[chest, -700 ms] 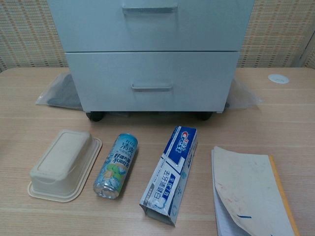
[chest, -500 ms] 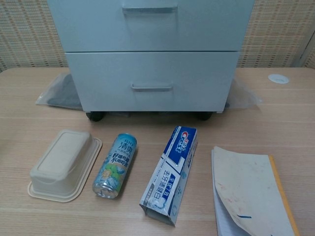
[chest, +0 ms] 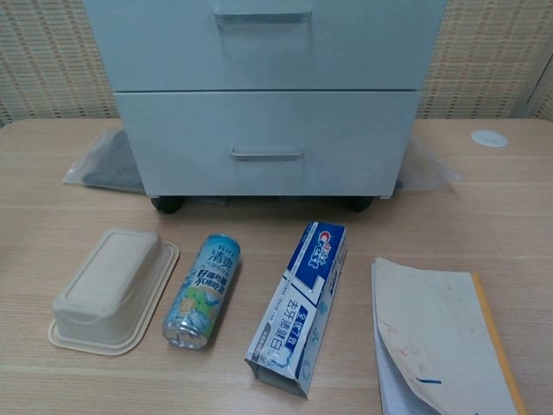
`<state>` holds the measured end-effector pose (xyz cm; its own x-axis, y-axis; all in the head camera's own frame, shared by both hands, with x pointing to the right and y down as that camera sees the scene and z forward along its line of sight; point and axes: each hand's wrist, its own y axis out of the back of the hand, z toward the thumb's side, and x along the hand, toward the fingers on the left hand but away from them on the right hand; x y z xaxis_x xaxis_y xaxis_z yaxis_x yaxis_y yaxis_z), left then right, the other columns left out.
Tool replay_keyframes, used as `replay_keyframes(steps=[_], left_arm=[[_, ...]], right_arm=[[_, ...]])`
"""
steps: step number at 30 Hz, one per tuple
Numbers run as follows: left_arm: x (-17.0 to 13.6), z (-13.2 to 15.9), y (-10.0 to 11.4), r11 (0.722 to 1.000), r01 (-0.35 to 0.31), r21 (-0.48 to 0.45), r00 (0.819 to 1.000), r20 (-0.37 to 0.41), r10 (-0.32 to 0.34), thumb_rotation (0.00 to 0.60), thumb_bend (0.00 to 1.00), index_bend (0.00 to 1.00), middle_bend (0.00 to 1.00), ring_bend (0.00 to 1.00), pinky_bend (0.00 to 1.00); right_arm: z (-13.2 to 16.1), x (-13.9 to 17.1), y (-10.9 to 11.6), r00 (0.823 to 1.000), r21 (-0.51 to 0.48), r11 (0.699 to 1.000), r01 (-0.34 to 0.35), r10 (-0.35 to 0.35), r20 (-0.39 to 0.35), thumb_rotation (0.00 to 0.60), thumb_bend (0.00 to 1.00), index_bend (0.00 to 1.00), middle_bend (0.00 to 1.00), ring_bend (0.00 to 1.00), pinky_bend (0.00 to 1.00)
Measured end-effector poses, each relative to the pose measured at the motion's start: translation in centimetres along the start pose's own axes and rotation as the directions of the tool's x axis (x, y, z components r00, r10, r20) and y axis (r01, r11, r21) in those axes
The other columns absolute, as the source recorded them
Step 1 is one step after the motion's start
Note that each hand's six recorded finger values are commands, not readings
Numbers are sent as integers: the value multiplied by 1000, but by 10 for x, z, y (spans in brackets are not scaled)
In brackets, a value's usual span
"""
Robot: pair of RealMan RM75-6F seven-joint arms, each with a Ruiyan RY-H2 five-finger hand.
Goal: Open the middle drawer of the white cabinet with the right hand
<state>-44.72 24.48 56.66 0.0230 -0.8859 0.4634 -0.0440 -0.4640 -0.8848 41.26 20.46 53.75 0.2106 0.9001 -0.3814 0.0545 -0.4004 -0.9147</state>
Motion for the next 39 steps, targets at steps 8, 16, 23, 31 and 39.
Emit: replay_keyframes(steps=[8, 16, 23, 31, 39], left_arm=[[0, 3, 5, 1000, -6, 4, 1000, 14, 6, 600, 315, 17, 17, 5, 140], [-2, 5, 7, 1000, -8, 8, 1000, 21, 7, 600, 315, 18, 17, 5, 140], [-3, 6, 7, 1000, -4, 7, 1000, 23, 4, 600, 315, 18, 17, 5, 140], [-3, 5, 7, 1000, -3, 5, 1000, 27, 2, 600, 315, 17, 17, 5, 139], [-3, 6, 5, 1000, 6, 9, 999, 31, -6, 600, 315, 17, 17, 5, 140]], right_arm=[[58, -42, 20, 985, 12, 1000, 5, -3, -175, 600, 276, 164, 774, 778, 716], [133, -84, 44, 944, 41, 999, -16, 29, -328, 600, 304, 164, 876, 882, 764], [173, -112, 55, 927, 78, 996, -41, 67, -370, 600, 370, 164, 880, 890, 796], [204, -134, 61, 925, 128, 991, -44, 89, -370, 600, 378, 164, 892, 897, 798], [233, -149, 61, 919, 144, 987, -69, 119, -375, 600, 378, 164, 893, 898, 797]])
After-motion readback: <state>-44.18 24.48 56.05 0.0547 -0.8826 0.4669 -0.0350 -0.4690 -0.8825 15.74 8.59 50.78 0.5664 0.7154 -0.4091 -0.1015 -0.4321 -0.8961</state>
